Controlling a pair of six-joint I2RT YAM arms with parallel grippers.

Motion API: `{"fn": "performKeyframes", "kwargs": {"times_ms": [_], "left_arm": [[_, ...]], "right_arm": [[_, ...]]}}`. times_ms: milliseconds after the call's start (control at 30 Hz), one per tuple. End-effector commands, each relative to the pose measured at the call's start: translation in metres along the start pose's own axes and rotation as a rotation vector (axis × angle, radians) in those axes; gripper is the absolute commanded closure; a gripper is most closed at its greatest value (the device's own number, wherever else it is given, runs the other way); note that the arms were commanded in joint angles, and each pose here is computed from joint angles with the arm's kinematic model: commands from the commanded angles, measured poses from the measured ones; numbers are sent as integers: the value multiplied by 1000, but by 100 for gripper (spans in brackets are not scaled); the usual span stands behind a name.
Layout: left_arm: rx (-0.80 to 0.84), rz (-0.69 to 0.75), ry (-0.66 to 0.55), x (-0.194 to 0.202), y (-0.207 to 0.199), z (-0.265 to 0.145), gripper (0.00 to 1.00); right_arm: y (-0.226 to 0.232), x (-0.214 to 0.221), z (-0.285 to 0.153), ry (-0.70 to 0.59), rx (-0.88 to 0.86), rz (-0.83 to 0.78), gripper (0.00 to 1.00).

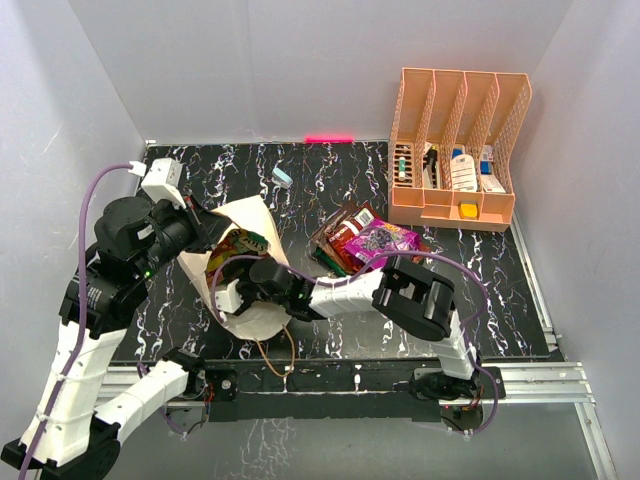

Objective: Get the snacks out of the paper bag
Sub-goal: Take out the snack from the paper bag.

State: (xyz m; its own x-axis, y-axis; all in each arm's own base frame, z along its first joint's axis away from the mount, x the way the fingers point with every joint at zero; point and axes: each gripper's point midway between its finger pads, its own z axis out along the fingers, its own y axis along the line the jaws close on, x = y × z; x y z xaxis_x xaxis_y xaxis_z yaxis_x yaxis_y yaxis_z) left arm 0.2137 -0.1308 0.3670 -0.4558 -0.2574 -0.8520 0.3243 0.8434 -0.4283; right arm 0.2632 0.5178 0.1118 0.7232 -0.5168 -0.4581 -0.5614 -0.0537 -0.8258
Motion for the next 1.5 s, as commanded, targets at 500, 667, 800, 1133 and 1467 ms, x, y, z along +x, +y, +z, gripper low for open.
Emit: {"fn": "performKeyframes", "kwargs": {"times_ms": [500, 667, 800, 1133, 1467], "left_arm": [[36, -11, -16, -6, -9, -5, 100], [20, -11, -11, -4, -6, -3, 100], [10, -12, -10, -3, -3, 0, 100], [-24, -5, -25, -6, 3, -2, 100], [-34, -16, -18, -4, 5, 5, 100]], "right_arm": [[-44, 17, 38, -63, 122, -14, 52], [-45, 16, 35, -67, 108, 7, 80], [-46, 1, 17, -129, 78, 42, 92], [-49, -20, -36, -140, 47, 196, 93], [-38, -53, -94, -165, -78, 460, 93]]}}
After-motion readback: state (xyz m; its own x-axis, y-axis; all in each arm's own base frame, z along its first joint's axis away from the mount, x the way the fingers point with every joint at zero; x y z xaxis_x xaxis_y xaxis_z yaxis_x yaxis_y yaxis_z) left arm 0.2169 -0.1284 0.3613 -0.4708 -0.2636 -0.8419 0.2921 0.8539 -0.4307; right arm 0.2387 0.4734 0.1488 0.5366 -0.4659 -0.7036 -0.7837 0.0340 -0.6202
